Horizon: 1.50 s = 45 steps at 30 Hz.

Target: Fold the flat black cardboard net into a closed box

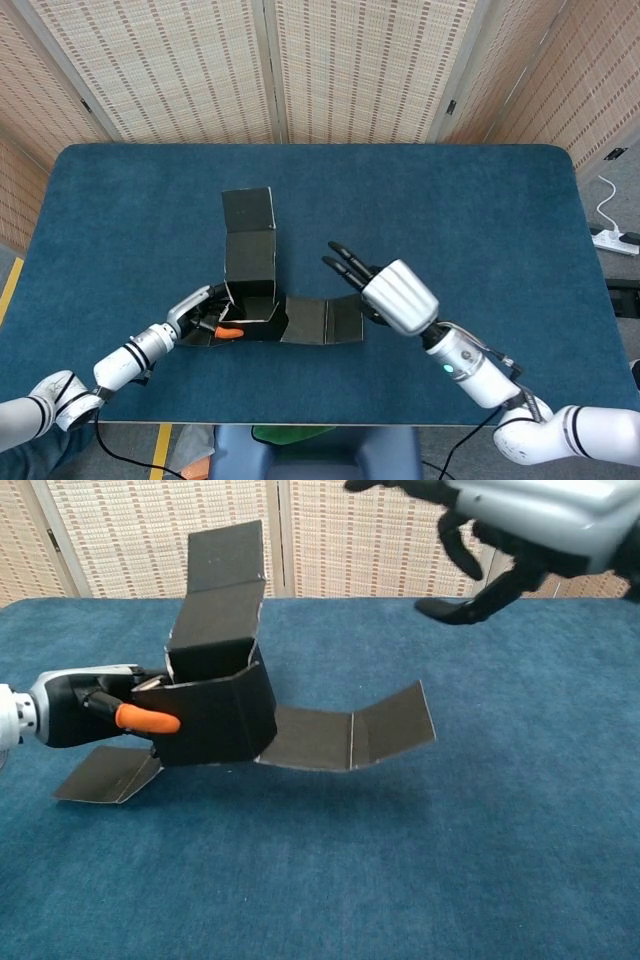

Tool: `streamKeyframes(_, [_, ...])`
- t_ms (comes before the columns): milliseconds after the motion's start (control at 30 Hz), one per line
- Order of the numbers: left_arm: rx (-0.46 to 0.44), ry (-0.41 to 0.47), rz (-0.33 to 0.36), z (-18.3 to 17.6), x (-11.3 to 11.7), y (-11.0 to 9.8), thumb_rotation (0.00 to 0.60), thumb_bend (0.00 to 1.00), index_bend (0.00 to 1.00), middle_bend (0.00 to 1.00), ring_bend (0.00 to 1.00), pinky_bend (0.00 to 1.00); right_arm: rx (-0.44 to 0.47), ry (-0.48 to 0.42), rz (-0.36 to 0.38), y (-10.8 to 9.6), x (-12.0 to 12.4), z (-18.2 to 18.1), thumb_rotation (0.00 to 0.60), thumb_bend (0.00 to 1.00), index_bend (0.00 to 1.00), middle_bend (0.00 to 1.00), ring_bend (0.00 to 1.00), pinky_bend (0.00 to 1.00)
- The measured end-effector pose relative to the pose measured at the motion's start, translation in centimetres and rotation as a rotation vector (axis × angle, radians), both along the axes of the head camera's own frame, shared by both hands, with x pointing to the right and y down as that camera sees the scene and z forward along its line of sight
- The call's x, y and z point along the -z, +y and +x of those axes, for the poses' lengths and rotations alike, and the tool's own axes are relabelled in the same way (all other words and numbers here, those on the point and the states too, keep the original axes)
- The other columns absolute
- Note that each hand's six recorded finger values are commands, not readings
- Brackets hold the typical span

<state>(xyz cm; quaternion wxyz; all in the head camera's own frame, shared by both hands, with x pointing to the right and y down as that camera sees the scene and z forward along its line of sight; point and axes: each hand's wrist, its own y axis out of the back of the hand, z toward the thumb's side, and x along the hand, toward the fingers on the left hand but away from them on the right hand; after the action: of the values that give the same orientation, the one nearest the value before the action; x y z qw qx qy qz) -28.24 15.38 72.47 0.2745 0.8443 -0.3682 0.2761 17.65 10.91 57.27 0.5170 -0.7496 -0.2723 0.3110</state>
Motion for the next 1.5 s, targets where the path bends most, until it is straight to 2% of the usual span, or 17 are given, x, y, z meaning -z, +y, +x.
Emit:
streamKeyframes(100, [0.079,0.072,-0.047,-0.6,0.9,-0.4,0.6,0.17,0.34,0.3,0.52,0.62,-0.086,-0.073,-0.032,0.1,0.5,2.6,0.6,0.33,0.0,0.0,0.68,1.0])
streamKeyframes(333, [0.233,0.241,-0.146,-1.1,3.0,-1.5,0.6,0.17,0.34,0.31,0.52,0.62,-0.193,-0.218,-0.094,0.5,0.7,6.0,0.6,0.33,0.0,0.02,0.69,1.0])
streamKeyframes(400, [0.264,0.29,-0.171,-0.9,3.7,-1.8,0.6,0.17,0.34,0.31,0.52,0.62,-0.208,-0.263,-0.105,0.5,0.5,6.3,0.6,0.25,0.0,0.04,0.7,1.0])
streamKeyframes(467, [0.283,0.329,-0.191,-0.6,4.2,-2.1,0.6,0.17,0.34,0.31,0.52,0.62,-0.21,-0.284,-0.107,0.5,0.2,6.1,0.6,0.18,0.0,0.05,0.71,1.0])
streamKeyframes(567, [0.295,0.383,-0.213,0.3,5.2,-2.5,0.6,0.17,0.34,0.31,0.52,0.62,-0.206,-0.304,-0.094,0.6,-0.4,4.9,0.6,0.11,0.0,0.07,0.72,1.0])
streamKeyframes(767, [0.299,0.431,-0.24,1.8,6.1,-2.6,0.6,0.17,0.34,0.31,0.52,0.61,-0.168,-0.345,-0.069,0.2,-1.5,-0.3,0.6,0.02,0.0,0.11,0.74,1.0])
streamKeyframes(900, [0.284,0.424,-0.238,2.0,6.4,-2.7,0.6,0.17,0.34,0.31,0.52,0.61,-0.142,-0.372,-0.019,-1.0,-1.6,-5.1,0.6,0.02,0.0,0.14,0.75,1.0])
streamKeyframes(1000, [0.265,0.406,-0.225,1.7,6.3,-2.6,0.6,0.17,0.34,0.31,0.52,0.61,-0.125,-0.376,0.016,-2.0,-1.4,-7.4,0.6,0.02,0.0,0.16,0.75,1.0])
streamKeyframes(1200, [0.207,0.352,-0.178,0.9,5.9,-2.2,0.6,0.17,0.34,0.3,0.52,0.61,-0.102,-0.376,0.039,-2.7,-0.7,-9.1,0.6,0.02,0.0,0.18,0.75,1.0])
streamKeyframes(1500, [0.142,0.278,-0.119,0.2,4.9,-1.8,0.6,0.17,0.34,0.29,0.52,0.61,-0.081,-0.363,0.072,-3.0,0.2,-9.8,0.6,0.01,0.0,0.18,0.75,1.0])
